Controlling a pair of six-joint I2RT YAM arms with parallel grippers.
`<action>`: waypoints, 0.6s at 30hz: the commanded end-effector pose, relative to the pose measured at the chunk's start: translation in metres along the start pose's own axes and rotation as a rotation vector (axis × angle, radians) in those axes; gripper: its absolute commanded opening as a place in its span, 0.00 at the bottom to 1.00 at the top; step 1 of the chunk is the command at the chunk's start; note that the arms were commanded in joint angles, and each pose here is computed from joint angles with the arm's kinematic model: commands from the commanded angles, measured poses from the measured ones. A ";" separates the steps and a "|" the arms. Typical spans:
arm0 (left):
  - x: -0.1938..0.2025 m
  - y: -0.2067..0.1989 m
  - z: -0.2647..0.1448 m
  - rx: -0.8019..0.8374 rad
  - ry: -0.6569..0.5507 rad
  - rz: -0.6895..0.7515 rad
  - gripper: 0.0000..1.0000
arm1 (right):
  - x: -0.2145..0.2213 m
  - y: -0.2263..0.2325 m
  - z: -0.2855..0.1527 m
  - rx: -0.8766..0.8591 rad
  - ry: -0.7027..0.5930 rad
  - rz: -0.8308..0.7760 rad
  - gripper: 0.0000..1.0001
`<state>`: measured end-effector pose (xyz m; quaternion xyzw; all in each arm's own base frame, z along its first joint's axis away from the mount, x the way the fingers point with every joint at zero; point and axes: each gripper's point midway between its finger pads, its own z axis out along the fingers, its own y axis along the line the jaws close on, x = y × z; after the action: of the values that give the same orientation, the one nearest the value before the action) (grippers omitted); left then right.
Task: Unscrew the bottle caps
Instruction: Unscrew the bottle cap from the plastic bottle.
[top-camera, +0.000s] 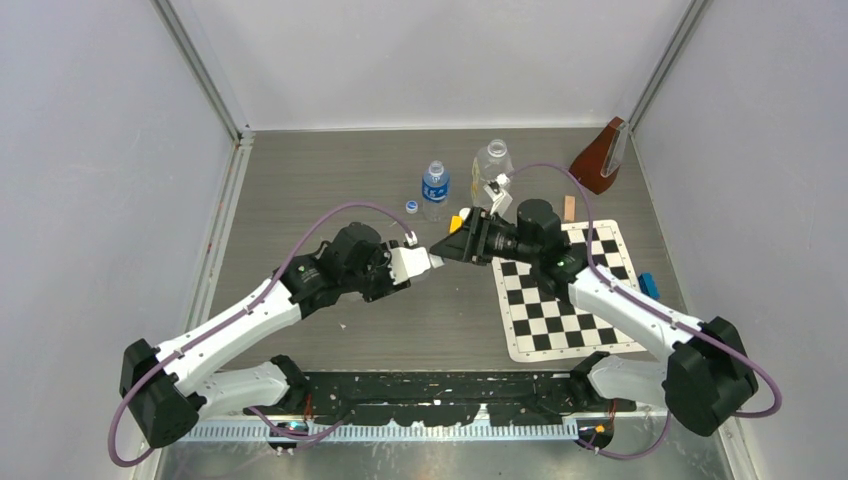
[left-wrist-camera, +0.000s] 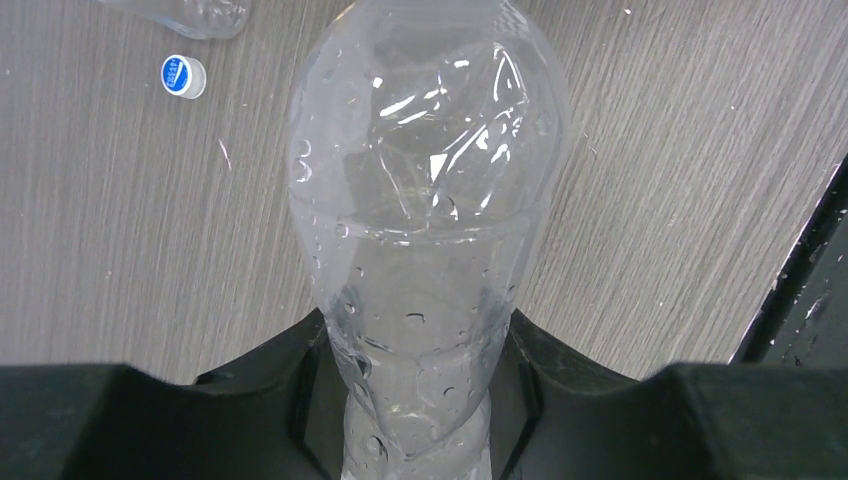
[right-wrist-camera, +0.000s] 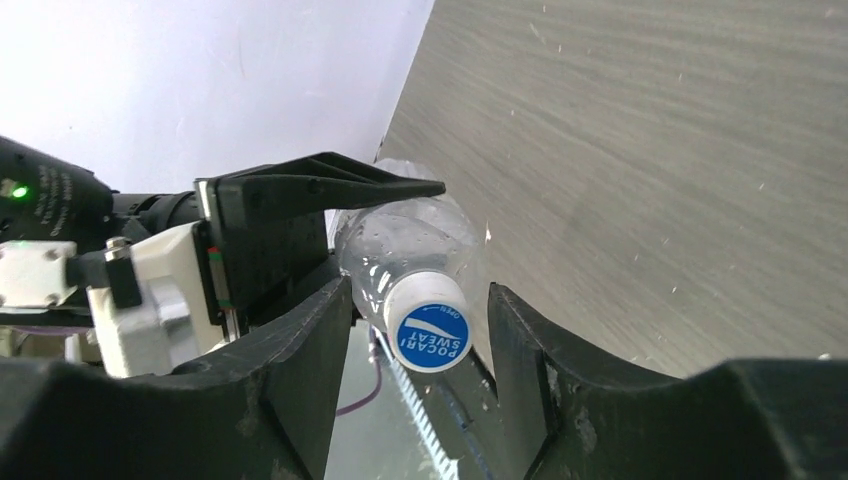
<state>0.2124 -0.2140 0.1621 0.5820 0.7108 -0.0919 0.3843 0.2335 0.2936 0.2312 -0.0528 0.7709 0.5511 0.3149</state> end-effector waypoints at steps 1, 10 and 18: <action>-0.010 0.007 0.000 -0.035 -0.035 0.022 0.00 | 0.004 0.016 0.006 -0.042 0.102 0.074 0.57; -0.005 0.009 0.001 -0.054 -0.011 0.024 0.00 | 0.007 0.013 0.011 -0.063 0.098 0.121 0.53; -0.005 0.009 0.001 -0.050 -0.012 0.025 0.00 | 0.004 0.008 0.003 -0.054 0.087 0.128 0.52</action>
<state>0.2158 -0.2106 0.1604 0.5799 0.7137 -0.0754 0.3856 0.2298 0.3035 0.2178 -0.0244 0.7892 0.5694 0.2289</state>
